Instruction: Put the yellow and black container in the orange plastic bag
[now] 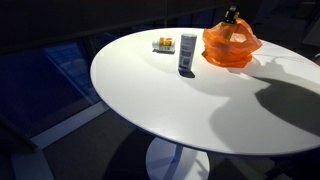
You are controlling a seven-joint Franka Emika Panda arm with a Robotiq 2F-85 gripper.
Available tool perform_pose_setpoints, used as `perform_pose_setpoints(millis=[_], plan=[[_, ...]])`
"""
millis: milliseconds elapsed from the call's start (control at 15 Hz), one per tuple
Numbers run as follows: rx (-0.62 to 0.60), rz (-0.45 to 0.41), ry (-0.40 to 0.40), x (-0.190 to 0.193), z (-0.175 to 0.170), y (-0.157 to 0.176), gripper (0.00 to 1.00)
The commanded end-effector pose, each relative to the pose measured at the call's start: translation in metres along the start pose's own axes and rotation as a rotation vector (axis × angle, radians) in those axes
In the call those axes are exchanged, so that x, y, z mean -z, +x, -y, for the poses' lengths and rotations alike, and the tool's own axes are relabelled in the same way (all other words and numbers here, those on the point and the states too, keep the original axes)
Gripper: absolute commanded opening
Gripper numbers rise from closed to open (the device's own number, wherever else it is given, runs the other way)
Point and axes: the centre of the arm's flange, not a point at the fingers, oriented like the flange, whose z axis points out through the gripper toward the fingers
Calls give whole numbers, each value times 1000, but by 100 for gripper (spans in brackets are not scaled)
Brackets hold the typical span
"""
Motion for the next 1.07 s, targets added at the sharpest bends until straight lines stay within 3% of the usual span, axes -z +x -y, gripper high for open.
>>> perform_pose_setpoints(millis=[0, 1000], plan=[[3, 13, 27, -5, 9, 6, 20], [3, 25, 18, -31, 6, 9, 20]])
